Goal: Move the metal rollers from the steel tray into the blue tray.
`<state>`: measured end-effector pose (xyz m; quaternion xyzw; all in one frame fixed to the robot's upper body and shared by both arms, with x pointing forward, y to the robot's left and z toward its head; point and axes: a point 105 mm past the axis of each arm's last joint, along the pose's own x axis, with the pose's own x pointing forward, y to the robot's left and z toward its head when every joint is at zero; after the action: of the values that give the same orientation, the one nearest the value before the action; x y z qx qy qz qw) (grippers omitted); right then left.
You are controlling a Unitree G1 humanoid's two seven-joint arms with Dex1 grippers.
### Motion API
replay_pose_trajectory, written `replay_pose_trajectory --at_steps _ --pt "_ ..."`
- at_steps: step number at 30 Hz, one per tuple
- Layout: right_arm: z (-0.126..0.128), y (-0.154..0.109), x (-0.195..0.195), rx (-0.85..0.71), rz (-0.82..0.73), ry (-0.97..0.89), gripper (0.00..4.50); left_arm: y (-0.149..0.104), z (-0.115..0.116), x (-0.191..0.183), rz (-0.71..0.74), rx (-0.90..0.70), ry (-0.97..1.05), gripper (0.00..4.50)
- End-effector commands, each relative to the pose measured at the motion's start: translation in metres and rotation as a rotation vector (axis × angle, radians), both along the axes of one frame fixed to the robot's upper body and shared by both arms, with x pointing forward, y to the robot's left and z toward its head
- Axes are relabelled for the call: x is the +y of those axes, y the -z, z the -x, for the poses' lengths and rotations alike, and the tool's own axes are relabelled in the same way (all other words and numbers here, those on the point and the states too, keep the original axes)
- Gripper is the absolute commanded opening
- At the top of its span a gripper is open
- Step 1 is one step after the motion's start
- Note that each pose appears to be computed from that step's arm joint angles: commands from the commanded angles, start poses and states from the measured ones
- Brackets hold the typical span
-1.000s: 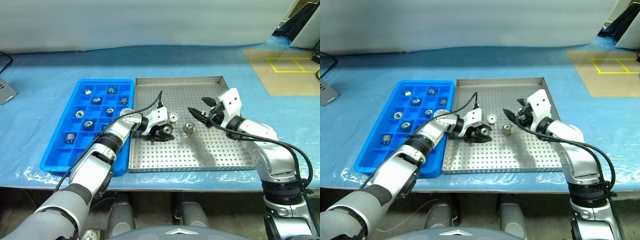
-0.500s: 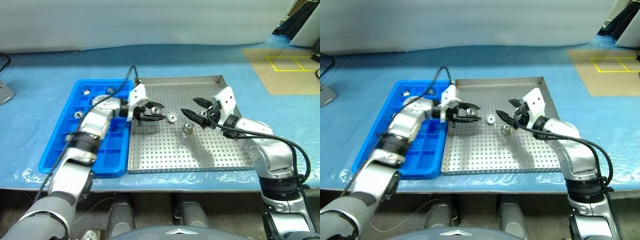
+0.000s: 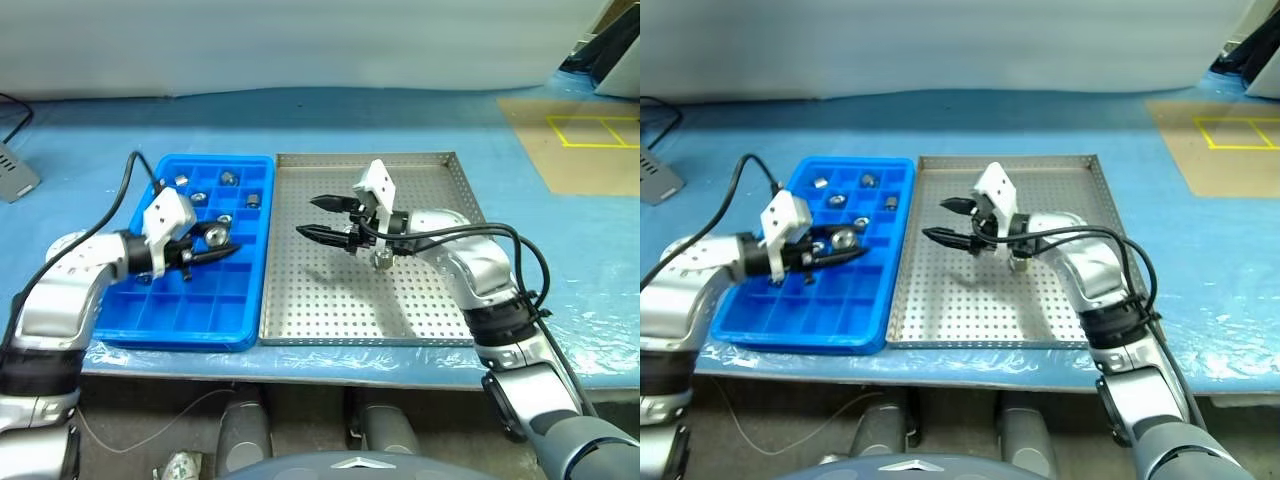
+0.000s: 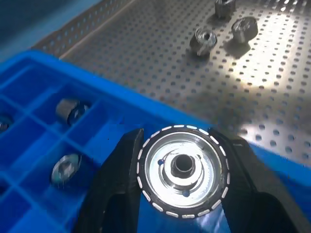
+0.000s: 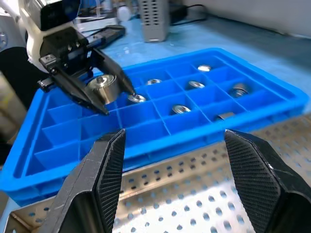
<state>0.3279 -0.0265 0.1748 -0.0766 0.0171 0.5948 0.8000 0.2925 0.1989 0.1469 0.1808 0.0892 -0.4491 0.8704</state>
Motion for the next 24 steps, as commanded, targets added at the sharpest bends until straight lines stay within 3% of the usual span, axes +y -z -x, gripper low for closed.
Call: replay_pose_trajectory --at_steps 1,9,18,24 --pt "0.007 -0.01 0.018 -0.045 -0.004 -0.127 3.34 -0.014 0.018 0.009 -0.002 -0.053 -0.055 1.74" --pt "0.015 -0.01 0.038 -0.017 -0.003 -0.286 3.34 0.011 0.047 0.03 -0.001 -0.002 -0.258 1.74" --pt "0.012 -0.012 0.042 -0.039 0.005 -0.307 3.34 0.026 0.05 0.03 0.017 0.023 -0.304 1.74" --pt "0.009 -0.01 0.038 -0.04 0.009 -0.275 3.34 0.038 0.044 0.04 -0.036 0.043 -0.313 3.69"
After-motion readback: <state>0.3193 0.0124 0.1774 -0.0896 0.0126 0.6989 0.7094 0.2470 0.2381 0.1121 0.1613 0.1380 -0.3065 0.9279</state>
